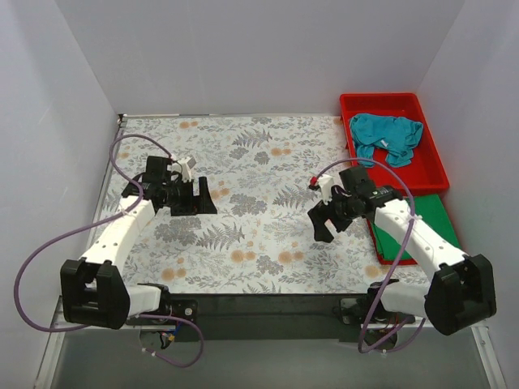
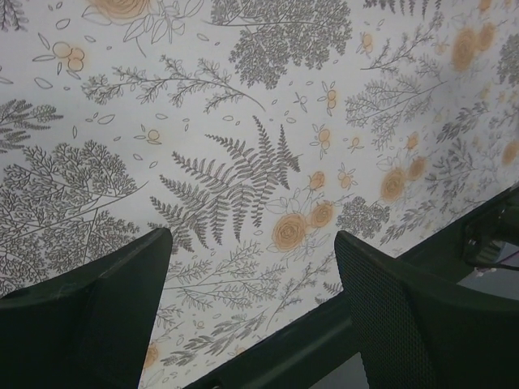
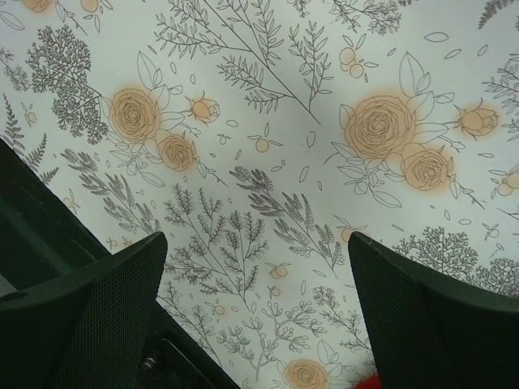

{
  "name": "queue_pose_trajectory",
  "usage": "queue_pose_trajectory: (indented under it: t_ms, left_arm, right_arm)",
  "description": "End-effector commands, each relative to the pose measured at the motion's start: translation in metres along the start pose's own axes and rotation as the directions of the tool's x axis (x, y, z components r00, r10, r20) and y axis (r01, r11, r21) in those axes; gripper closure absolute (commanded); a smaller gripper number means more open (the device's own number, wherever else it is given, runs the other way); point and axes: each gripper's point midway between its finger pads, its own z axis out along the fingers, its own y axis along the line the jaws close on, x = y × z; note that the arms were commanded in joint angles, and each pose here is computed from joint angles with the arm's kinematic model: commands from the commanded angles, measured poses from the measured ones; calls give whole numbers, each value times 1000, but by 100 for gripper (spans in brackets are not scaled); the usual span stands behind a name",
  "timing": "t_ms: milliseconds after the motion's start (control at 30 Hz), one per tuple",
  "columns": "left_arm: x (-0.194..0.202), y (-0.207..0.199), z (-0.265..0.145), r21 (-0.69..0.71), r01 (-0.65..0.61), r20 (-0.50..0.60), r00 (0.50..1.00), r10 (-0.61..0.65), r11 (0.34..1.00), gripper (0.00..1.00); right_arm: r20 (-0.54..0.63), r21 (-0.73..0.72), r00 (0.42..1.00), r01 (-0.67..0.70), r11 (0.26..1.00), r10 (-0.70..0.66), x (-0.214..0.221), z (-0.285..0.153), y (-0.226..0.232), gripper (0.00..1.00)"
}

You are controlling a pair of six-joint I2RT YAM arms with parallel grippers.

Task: Fold and stack the t-shirts
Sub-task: Reset both grippers

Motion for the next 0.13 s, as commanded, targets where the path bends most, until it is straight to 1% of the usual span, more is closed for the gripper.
queue_pose_trajectory:
  t_ms: [0,100]
  left_arm:
    - [1,3,-13,-38,-33,37,999,34,999,19]
    - [-7,-3,-21,-35,-49,78,996,52,998,19]
  right_arm:
    - [131,64,991,23,998,-31,-26,-9,-7,2]
    - [139,88,990,20,996,-32,-29,-15,-9,1]
